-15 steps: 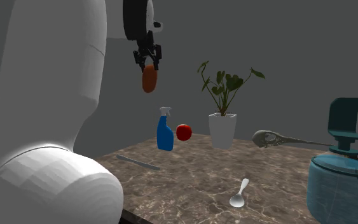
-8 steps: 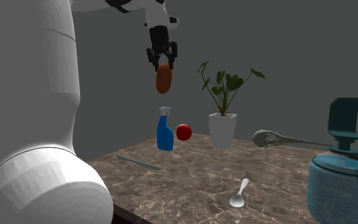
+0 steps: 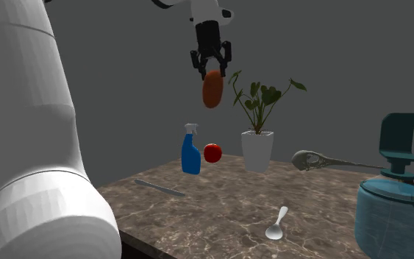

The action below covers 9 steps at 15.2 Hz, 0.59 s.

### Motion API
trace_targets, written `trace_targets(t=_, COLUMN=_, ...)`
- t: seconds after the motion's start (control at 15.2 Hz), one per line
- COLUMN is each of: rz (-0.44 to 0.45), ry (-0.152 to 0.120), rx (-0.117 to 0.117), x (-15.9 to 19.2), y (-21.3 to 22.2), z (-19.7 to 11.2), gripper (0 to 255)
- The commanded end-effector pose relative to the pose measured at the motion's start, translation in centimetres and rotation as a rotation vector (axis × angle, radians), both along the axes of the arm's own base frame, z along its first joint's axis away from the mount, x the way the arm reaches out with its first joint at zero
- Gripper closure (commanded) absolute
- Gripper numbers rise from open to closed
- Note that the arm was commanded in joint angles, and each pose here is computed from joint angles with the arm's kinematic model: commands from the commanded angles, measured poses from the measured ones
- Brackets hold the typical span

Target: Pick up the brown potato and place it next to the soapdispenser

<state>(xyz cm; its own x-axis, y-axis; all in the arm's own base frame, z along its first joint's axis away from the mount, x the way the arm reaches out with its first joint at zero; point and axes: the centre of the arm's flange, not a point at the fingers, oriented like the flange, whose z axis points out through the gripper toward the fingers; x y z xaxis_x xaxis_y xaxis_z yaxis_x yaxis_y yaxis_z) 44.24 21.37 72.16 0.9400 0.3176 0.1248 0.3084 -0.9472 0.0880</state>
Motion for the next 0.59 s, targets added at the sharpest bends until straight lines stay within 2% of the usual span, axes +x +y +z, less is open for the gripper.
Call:
trace_targets(t=0.0, rz=0.002, ry=0.0, rx=0.0, x=0.4, y=-2.7, z=0.2, gripper=255)
trace_targets(t=0.53, rz=0.002, ry=0.0, rx=0.0, x=2.3, y=-13.1, z=0.2, gripper=255)
